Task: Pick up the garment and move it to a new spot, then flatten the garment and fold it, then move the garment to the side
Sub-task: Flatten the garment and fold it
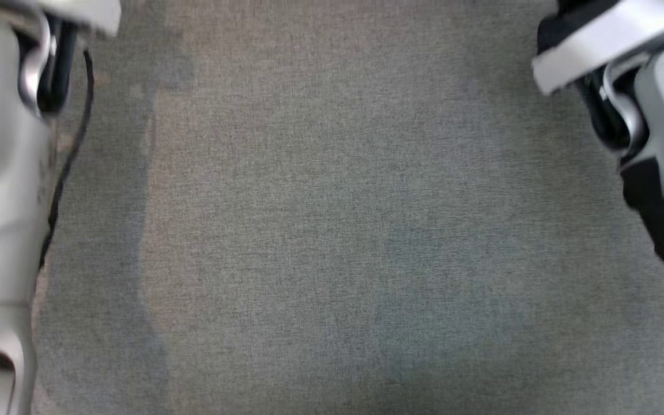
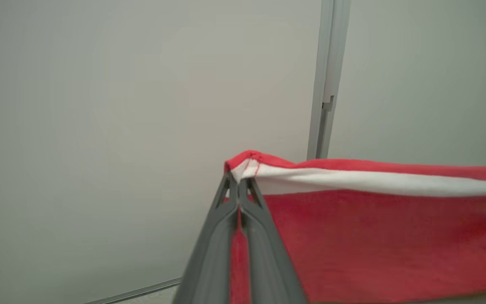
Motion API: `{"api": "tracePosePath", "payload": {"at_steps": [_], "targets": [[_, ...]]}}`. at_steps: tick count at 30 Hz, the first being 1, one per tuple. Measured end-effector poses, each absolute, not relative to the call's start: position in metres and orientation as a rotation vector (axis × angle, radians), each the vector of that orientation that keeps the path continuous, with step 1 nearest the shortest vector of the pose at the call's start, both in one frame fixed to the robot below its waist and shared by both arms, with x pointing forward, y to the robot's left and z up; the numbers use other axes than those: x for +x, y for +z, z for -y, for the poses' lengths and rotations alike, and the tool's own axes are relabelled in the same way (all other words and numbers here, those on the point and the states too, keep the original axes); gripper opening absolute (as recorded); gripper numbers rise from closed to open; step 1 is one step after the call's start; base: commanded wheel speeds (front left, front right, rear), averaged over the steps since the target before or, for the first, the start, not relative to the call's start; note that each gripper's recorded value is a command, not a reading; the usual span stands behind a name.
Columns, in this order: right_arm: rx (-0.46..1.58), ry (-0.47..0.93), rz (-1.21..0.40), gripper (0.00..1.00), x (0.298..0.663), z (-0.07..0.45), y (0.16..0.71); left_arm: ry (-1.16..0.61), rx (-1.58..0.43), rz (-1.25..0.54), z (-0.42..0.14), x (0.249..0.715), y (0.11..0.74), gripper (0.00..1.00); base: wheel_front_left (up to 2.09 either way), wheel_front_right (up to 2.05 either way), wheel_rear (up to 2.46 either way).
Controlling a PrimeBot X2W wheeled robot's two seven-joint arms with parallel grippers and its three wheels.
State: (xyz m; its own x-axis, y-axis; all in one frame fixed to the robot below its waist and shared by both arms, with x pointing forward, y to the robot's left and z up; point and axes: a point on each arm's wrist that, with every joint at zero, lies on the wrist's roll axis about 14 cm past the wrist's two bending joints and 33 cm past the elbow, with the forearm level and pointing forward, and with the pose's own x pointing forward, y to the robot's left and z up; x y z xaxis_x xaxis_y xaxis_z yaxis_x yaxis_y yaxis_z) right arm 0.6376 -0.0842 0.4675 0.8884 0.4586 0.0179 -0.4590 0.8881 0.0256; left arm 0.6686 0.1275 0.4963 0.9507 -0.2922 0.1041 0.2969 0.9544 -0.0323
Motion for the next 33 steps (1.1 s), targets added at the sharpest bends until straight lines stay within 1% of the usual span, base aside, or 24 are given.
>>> {"api": "tracePosePath", "payload": {"at_steps": [7,15,23,28,29,33], "targets": [[0.093,0.474,0.018,0.00,0.583,0.094,0.471,-0.306,-0.109,0.055,-0.135,0.602,0.474,0.00,0.00,0.00,0.00],[0.150,0.455,0.015,0.00,0.512,0.098,0.478,-0.291,-0.154,0.031,-0.133,0.511,0.475,0.00,0.00,0.00,0.00],[0.209,0.409,0.034,0.00,0.446,0.104,0.494,-0.198,-0.209,0.048,-0.144,0.427,0.495,0.00,0.00,0.00,0.00],[0.226,0.368,0.031,0.00,0.409,0.115,0.496,-0.162,-0.218,0.061,-0.146,0.387,0.505,0.00,0.00,0.00,0.00],[0.227,0.359,0.031,0.00,0.396,0.117,0.497,-0.150,-0.201,0.058,-0.150,0.374,0.506,0.00,0.00,0.00,0.00],[0.228,0.338,0.016,0.00,0.374,0.123,0.494,-0.134,-0.179,0.054,-0.155,0.362,0.512,0.00,0.00,0.00,0.00]]}}
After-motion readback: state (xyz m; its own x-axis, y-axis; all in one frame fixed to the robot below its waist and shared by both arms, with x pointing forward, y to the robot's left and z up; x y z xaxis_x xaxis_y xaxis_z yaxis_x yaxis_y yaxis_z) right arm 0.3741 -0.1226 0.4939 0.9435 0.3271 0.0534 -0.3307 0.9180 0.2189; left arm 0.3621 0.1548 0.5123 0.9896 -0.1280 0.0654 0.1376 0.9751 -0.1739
